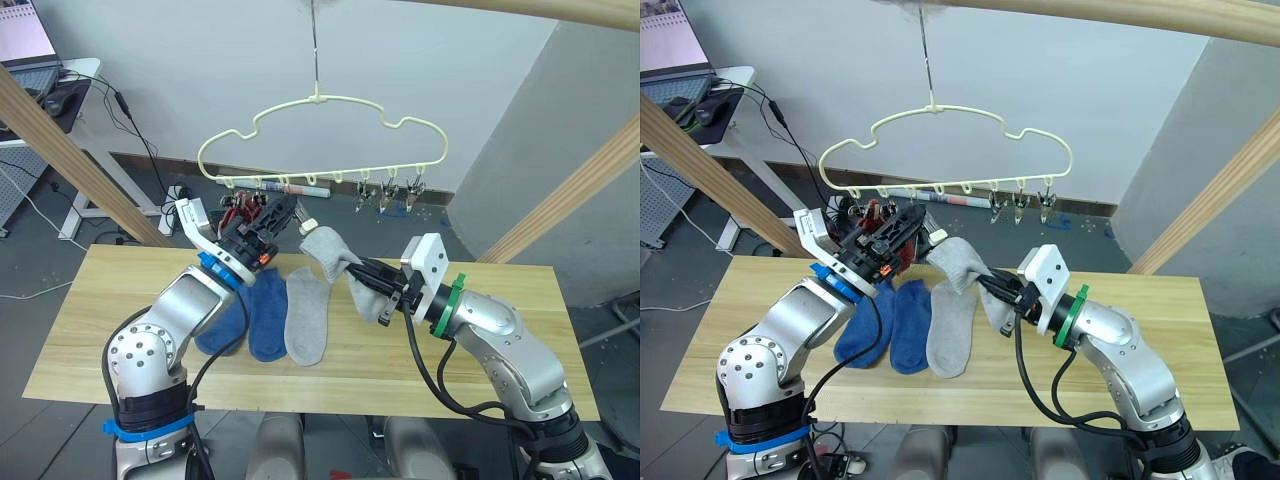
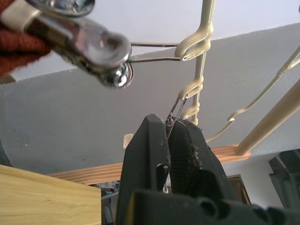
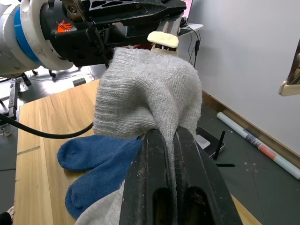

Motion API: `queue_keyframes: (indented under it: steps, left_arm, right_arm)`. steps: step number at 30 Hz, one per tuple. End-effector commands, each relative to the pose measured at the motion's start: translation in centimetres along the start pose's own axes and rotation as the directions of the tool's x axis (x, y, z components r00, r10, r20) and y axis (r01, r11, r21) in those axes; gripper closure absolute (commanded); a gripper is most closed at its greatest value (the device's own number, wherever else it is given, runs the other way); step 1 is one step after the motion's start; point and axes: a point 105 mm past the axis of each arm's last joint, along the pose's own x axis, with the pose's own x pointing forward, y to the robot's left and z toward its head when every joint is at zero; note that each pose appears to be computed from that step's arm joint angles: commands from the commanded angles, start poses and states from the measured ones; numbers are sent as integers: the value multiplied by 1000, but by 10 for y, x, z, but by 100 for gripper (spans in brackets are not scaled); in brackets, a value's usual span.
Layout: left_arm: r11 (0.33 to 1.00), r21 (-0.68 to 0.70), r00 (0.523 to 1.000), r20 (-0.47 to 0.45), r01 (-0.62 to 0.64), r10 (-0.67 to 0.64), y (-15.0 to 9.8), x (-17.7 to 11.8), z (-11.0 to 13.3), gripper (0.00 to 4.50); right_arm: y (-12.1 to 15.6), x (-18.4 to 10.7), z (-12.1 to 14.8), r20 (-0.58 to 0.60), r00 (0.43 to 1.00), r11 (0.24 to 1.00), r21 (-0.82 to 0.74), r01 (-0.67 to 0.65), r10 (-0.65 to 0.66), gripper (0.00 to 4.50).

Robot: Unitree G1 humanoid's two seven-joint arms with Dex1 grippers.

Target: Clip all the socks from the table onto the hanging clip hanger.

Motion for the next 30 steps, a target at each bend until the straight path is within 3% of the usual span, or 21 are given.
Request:
queue_keyframes:
  steps: [1, 11, 18, 22, 23, 24, 26, 27, 28, 29, 30]
  left_arm:
    - [1000, 0, 1000, -12, -13, 13, 2, -2, -3, 445]
    - [999, 35, 1000, -10, -2, 2, -3, -2, -4, 445]
    - [998, 38, 999, -7, 46, -46, -11, -4, -3, 226]
    - [989, 137, 998, -24, -47, 51, 3, -6, -3, 109]
    - [970, 231, 995, -45, -78, 91, 7, -7, -5, 81]
    - [941, 324, 989, -69, -103, 132, 11, -9, -7, 81]
    - [849, 511, 963, -133, -135, 233, 22, -17, -15, 79]
    - [755, 637, 941, -139, -153, 309, 31, -21, -18, 79]
    - [602, 783, 909, -123, -159, 399, 42, -27, -20, 79]
    - [495, 859, 892, -118, -129, 436, 48, -32, -24, 79]
    - [450, 889, 886, -138, -86, 442, 51, -37, -30, 79]
  right_arm:
    - [9, 5, 18, 72, 997, 999, -19, -26, 27, 449]
    - [8, 18, 17, 80, 997, 1000, -18, -15, 16, 449]
    - [2, 18, 8, 46, 999, 999, -37, 3, -1, 450]
    - [0, 19, 4, 28, 999, 999, -46, 16, -15, 450]
    - [-1, 19, 1, 13, 1000, 999, -48, 23, -22, 450]
    - [-2, 19, -2, -1, 1000, 998, -50, 28, -28, 450]
    - [-4, 17, -8, -29, 999, 999, -31, 30, -31, 397]
    - [-4, 16, -10, -39, 999, 999, -25, 31, -32, 375]
    - [-7, 14, -13, -51, 998, 999, -20, 43, -43, 342]
    - [-8, 12, -15, -61, 997, 998, -15, 53, -54, 305]
    - [-10, 9, -19, -79, 995, 998, -13, 64, -65, 271]
